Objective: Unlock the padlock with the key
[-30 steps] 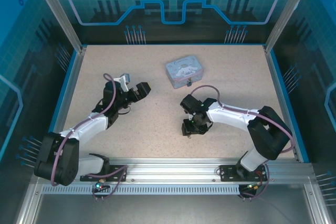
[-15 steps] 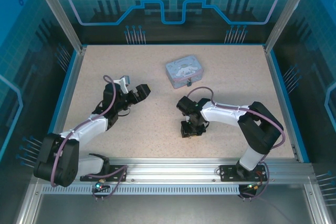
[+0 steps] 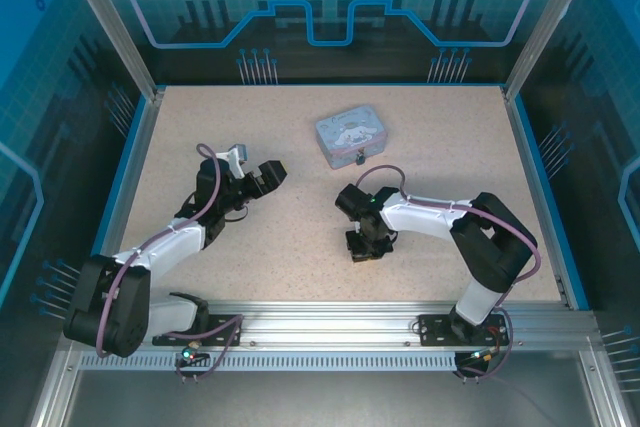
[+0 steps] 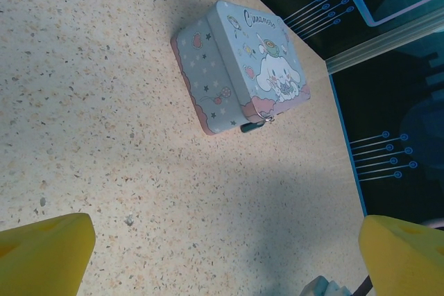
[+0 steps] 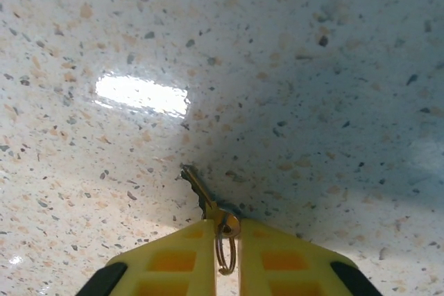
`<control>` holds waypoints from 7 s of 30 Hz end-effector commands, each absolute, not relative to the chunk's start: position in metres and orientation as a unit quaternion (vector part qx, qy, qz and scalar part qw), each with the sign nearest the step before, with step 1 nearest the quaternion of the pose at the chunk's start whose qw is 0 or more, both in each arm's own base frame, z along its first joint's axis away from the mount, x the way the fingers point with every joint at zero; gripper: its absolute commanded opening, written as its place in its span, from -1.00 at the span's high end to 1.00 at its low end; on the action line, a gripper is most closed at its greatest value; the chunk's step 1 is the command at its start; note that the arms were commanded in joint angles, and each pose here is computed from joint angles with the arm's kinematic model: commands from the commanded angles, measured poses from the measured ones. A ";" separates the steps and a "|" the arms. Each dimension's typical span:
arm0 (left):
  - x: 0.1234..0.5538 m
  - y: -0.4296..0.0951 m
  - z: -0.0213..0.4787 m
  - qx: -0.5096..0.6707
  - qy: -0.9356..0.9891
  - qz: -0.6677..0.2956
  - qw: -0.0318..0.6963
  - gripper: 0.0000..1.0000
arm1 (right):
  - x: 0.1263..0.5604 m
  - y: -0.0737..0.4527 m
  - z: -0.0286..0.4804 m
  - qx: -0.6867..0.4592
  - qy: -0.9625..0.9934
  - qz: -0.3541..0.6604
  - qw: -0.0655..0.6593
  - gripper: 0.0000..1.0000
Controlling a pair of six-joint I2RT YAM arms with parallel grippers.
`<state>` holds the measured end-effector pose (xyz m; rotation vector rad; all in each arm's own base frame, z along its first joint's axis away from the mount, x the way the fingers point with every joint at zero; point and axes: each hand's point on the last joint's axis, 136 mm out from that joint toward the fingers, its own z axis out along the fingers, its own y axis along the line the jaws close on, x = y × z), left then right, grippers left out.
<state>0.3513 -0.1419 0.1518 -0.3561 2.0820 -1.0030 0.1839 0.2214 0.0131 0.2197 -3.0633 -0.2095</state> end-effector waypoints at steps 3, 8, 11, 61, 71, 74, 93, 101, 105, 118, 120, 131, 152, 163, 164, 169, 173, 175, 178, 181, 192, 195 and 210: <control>0.345 -0.144 0.155 -0.130 0.819 -0.398 0.391 -0.98 | 0.180 0.224 0.010 0.078 -0.994 -0.065 0.034 0.93; 0.344 -0.144 0.158 -0.127 0.818 -0.399 0.395 -0.98 | 0.184 0.226 0.016 0.083 -0.994 -0.076 0.017 1.00; 0.344 -0.144 0.163 -0.124 0.815 -0.401 0.401 -0.98 | 0.187 0.227 0.021 0.082 -0.993 -0.087 0.006 1.00; 0.338 -0.287 0.242 0.060 0.759 -0.556 0.334 0.00 | 0.307 0.273 0.224 0.019 -0.821 -0.462 -0.336 1.00; 0.340 -0.286 0.240 0.057 0.760 -0.553 0.337 0.20 | 0.305 0.278 0.224 0.029 -0.825 -0.457 -0.331 1.00; 0.341 -0.287 0.241 0.057 0.760 -0.554 0.336 0.36 | 0.304 0.280 0.223 0.032 -0.826 -0.456 -0.329 1.00; 0.337 -0.285 0.249 0.088 0.752 -0.545 0.361 1.00 | 0.300 0.279 0.237 0.068 -0.811 -0.478 -0.331 0.77; 0.316 -0.285 0.308 0.200 0.708 -0.525 0.427 1.00 | 0.278 0.264 0.295 0.179 -0.739 -0.535 -0.368 -0.23; 0.298 -0.285 0.350 0.270 0.668 -0.517 0.463 1.00 | 0.274 0.248 0.326 0.202 -0.701 -0.548 -0.410 -0.54; 0.258 -0.293 0.417 0.411 0.589 -0.522 0.460 1.00 | 0.240 0.259 0.406 0.329 -0.577 -0.583 -0.468 -0.52; 0.258 -0.294 0.418 0.412 0.589 -0.522 0.459 1.00 | 0.237 0.265 0.408 0.337 -0.572 -0.584 -0.468 -0.45; 0.259 -0.293 0.418 0.410 0.589 -0.520 0.464 1.00 | 0.241 0.284 0.406 0.347 -0.573 -0.589 -0.452 0.02; 0.267 -0.291 0.415 0.400 0.598 -0.505 0.477 1.00 | 0.242 0.280 0.385 0.327 -0.602 -0.577 -0.445 0.76; 0.268 -0.292 0.414 0.399 0.599 -0.505 0.477 1.00 | 0.236 0.276 0.389 0.333 -0.595 -0.578 -0.448 0.32; 0.268 -0.292 0.414 0.399 0.599 -0.505 0.476 1.00 | 0.236 0.276 0.388 0.332 -0.596 -0.578 -0.448 0.32; 0.267 -0.292 0.414 0.401 0.597 -0.505 0.477 1.00 | 0.241 0.275 0.386 0.322 -0.602 -0.572 -0.454 0.37; 0.267 -0.292 0.413 0.401 0.598 -0.506 0.476 1.00 | 0.242 0.275 0.389 0.322 -0.599 -0.577 -0.452 0.57; 0.267 -0.292 0.413 0.401 0.597 -0.505 0.477 1.00 | 0.244 0.276 0.387 0.318 -0.602 -0.577 -0.452 0.63; 0.265 -0.292 0.413 0.403 0.595 -0.508 0.475 1.00 | 0.246 0.276 0.388 0.314 -0.602 -0.577 -0.454 0.64; 0.264 -0.292 0.413 0.404 0.593 -0.510 0.474 1.00 | 0.249 0.277 0.388 0.310 -0.603 -0.578 -0.453 0.70; 0.264 -0.293 0.412 0.404 0.590 -0.516 0.471 1.00 | 0.257 0.281 0.387 0.300 -0.606 -0.583 -0.450 0.65; 0.264 -0.293 0.412 0.403 0.591 -0.516 0.471 1.00 | 0.257 0.282 0.387 0.300 -0.606 -0.582 -0.451 0.71; 0.266 -0.294 0.409 0.403 0.593 -0.517 0.468 1.00 | 0.258 0.282 0.386 0.304 -0.603 -0.581 -0.453 0.70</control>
